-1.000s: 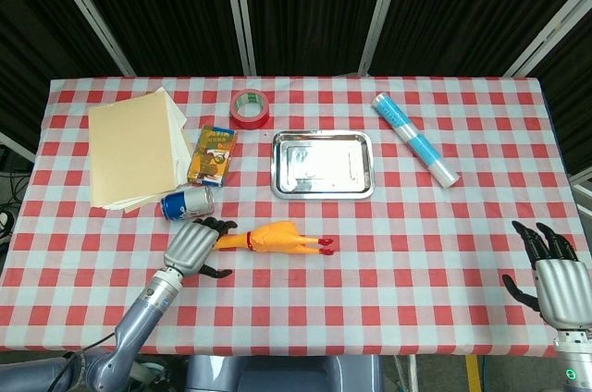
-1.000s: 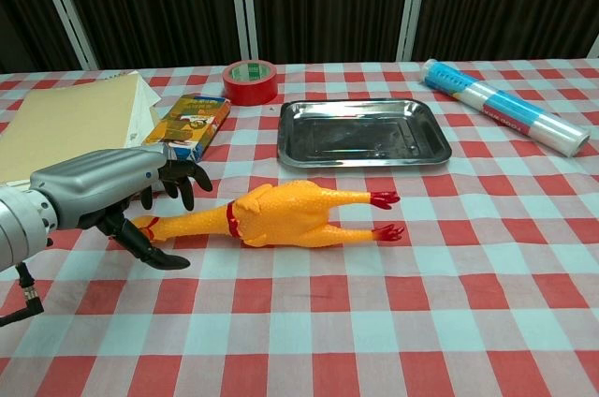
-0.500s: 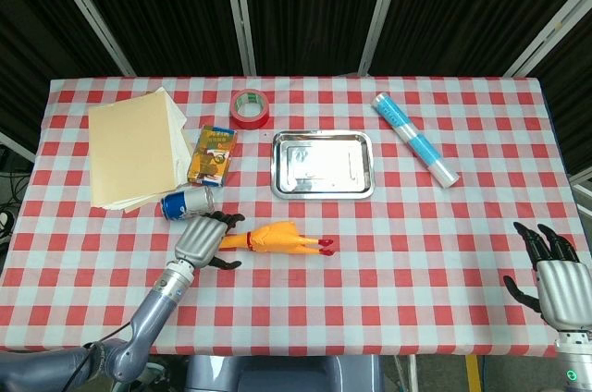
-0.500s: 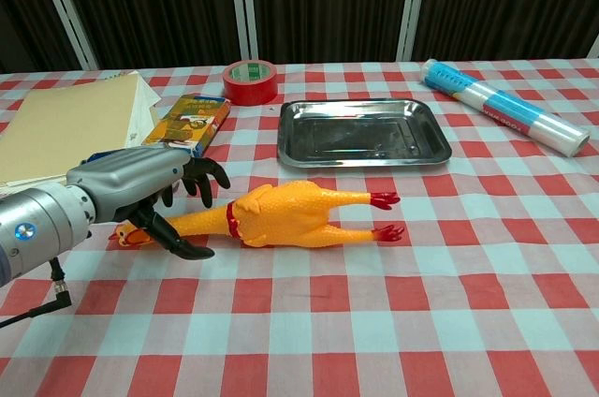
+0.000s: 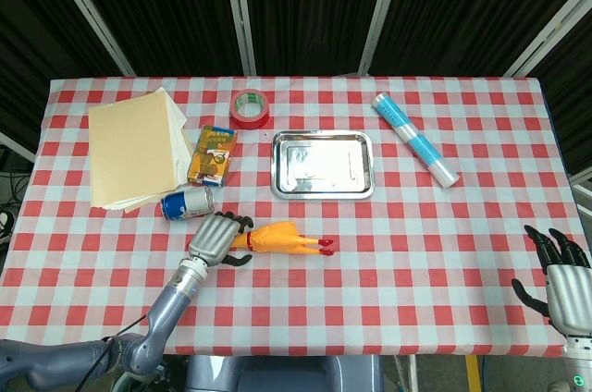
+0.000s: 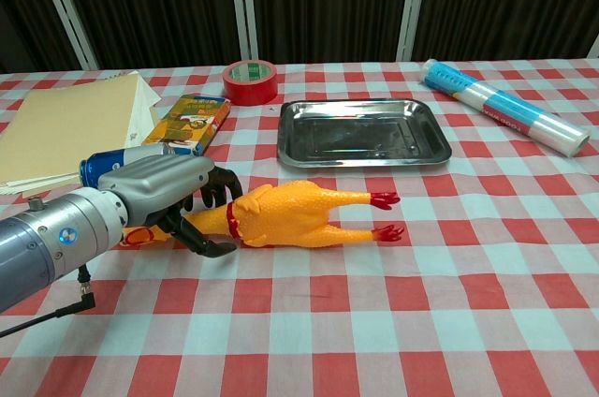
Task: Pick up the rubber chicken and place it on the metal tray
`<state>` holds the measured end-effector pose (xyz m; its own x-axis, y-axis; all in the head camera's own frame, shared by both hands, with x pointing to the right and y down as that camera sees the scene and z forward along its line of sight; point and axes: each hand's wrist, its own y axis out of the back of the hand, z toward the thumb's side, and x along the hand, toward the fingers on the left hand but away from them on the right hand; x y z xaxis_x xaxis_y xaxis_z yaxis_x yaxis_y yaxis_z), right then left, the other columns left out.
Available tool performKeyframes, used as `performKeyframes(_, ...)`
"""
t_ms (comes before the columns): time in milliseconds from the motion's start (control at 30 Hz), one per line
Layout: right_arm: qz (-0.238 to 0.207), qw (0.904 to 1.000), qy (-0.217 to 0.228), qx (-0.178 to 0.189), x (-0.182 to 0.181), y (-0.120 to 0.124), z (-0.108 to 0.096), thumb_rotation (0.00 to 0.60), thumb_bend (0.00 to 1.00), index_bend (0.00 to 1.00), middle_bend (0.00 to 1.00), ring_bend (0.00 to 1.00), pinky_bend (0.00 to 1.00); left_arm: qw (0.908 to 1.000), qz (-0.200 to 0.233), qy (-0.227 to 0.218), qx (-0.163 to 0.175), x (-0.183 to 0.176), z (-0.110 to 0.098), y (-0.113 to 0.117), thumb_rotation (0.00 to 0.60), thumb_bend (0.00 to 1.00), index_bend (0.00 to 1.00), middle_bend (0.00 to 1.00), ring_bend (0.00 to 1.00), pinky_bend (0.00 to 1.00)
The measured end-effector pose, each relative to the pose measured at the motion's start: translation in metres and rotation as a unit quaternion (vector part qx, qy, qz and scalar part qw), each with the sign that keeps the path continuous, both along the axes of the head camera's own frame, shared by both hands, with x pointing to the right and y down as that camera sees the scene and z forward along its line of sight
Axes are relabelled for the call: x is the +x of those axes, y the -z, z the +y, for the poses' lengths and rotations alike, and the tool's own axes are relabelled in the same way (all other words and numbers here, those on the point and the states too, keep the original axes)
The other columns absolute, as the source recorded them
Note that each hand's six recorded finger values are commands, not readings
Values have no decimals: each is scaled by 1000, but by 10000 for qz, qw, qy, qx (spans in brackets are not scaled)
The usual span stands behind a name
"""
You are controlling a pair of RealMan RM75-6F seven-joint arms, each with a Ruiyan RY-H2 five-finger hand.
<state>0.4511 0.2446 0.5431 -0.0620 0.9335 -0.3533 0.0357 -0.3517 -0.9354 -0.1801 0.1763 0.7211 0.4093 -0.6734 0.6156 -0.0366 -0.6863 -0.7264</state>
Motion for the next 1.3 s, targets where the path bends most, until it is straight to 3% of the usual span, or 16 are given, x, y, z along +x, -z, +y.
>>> performKeyframes(200,-31,10000,-56,14,2,2,3,600,268,123,239,128,188,10000,-75,25,28,-2,4,-4,600,433,473,560,467,568)
performKeyframes(400,-47,10000,-63,3,2,2,5,600,267,122,239,128,188,9997,32,157,185,-4,3,0,600,592,597,676,576,655)
performKeyframes(567,-128,9999,45,-8,-4,2,2,600,267,122,239,128,188,9987,296,237,354,-3,-2,7,600,686,645,723,618,691)
performKeyframes(767,-397,9985,373,2,-21,5,-8,600,267,122,239,128,212,9951,630,-9,762,-2,-16,25,600,720,661,741,635,699)
performKeyframes(1000,-986,9910,894,-120,-53,7,-29,600,268,123,239,128,213,9838,940,-692,1359,4,-43,61,600,719,663,741,635,699)
performKeyframes(1300,-2080,9653,1403,-721,-104,5,-58,600,268,123,239,149,238,9672,878,-1681,1688,26,-75,108,600,711,660,732,633,699)
